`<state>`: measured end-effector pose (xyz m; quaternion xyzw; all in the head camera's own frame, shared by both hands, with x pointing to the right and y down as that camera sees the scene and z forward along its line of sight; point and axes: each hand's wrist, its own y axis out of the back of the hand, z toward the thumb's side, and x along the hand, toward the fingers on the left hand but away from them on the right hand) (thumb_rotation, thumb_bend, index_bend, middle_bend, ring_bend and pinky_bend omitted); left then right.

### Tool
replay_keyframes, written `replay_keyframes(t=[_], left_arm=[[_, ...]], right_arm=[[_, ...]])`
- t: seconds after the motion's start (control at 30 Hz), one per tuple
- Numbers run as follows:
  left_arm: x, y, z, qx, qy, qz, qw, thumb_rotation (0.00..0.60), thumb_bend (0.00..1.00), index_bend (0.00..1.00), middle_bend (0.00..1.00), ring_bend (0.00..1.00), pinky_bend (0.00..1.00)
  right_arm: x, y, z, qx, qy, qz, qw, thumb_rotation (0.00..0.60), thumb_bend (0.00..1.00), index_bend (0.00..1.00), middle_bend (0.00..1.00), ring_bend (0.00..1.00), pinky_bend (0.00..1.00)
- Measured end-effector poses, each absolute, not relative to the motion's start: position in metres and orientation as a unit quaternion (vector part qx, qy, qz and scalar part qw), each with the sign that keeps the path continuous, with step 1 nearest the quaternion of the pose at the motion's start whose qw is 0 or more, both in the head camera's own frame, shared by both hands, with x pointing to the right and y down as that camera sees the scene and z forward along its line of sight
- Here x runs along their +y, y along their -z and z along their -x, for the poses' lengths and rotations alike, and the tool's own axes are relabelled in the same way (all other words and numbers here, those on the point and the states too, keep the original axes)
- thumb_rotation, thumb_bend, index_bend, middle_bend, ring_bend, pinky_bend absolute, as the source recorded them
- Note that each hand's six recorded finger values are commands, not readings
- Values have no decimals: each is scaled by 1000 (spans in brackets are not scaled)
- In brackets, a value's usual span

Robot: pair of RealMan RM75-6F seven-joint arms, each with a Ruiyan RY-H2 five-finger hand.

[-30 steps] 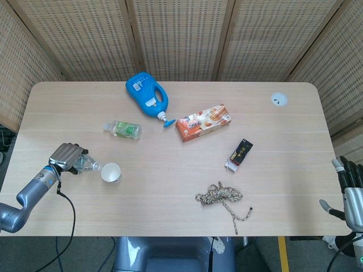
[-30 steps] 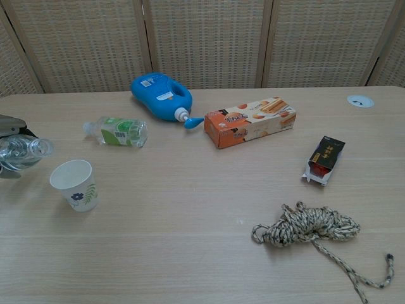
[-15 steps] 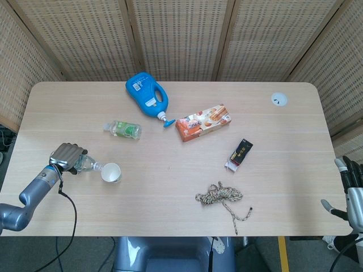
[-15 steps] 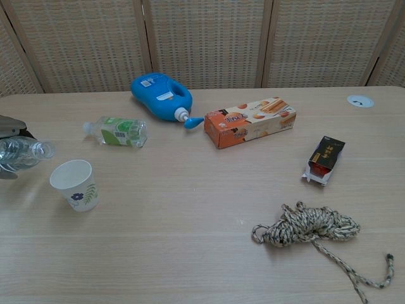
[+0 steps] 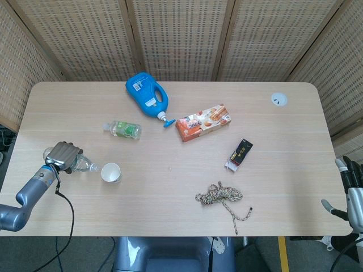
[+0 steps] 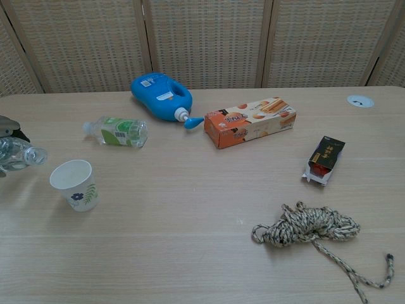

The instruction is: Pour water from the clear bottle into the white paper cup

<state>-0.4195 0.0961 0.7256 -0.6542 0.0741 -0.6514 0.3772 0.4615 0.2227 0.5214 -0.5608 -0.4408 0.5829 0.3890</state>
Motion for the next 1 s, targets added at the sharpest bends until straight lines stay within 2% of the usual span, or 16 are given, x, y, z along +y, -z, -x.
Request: replay_keyframes(t=[1.0], left_arm=[[91,-720,406,63,659,639,391,600,471,677,507,328,347]], right_arm=[[222,-521,-461,-441,-582,563,388,600,0,0,0,0,0]])
